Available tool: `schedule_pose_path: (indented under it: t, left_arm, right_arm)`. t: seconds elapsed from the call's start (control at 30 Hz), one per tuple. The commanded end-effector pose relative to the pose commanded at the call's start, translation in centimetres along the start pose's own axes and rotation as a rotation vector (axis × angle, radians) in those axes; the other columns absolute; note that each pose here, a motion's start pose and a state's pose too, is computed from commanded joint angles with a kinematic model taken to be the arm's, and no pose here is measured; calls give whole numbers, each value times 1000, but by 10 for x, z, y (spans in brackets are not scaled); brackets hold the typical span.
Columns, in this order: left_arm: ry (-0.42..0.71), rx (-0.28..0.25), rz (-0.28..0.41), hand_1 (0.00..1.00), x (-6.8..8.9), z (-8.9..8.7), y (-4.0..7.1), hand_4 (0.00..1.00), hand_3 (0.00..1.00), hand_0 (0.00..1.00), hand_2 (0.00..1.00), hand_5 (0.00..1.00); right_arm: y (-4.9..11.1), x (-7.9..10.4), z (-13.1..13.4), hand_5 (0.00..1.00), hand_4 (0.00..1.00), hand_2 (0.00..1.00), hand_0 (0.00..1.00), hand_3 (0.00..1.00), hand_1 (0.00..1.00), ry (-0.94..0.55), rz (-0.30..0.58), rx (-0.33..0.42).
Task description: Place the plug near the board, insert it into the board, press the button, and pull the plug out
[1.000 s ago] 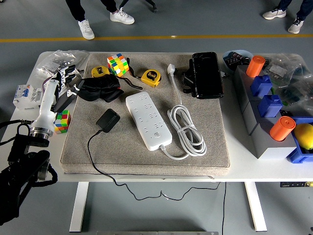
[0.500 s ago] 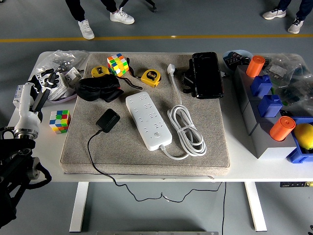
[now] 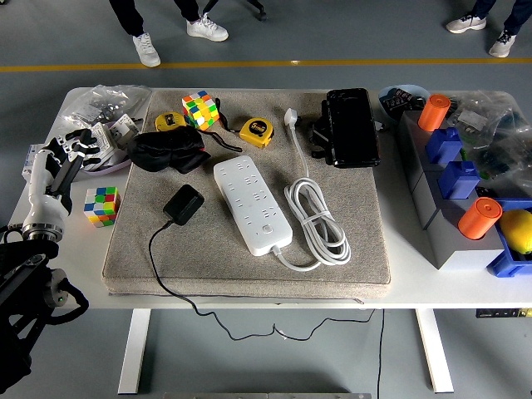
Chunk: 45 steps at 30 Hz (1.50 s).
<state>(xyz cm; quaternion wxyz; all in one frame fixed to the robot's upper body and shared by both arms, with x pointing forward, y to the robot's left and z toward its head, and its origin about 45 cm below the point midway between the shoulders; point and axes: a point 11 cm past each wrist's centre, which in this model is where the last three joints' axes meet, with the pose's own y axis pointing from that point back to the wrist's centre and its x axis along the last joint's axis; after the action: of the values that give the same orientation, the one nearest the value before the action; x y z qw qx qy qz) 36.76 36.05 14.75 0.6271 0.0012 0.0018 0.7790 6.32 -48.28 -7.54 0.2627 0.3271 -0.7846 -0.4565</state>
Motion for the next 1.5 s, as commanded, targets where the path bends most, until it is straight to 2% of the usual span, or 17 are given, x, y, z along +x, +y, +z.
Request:
schedule_pose_path:
  t: [0.43,0.93,1.13,1.5]
  left_arm:
    - [18,18,-2,549,-5,-4,0,857,599,457,571,504]
    - [24,-3,-3,543,-5,5,-5,844,595,457,567,484]
    - [24,-24,-1,544,-3,14,-10,841,592,456,566,482]
    - [25,-7,-1,542,-2,6,-3,840,592,456,565,484]
  right_arm:
    - [-1,-4,-1,483,771,569,594,489,641,-5,-4,4]
    - [-1,-8,-11,488,770,570,595,489,641,1,-11,19]
    - [-2,-13,-19,489,770,571,595,489,641,18,-20,29]
    - [-1,-5,-12,489,770,571,594,489,641,31,-7,18]
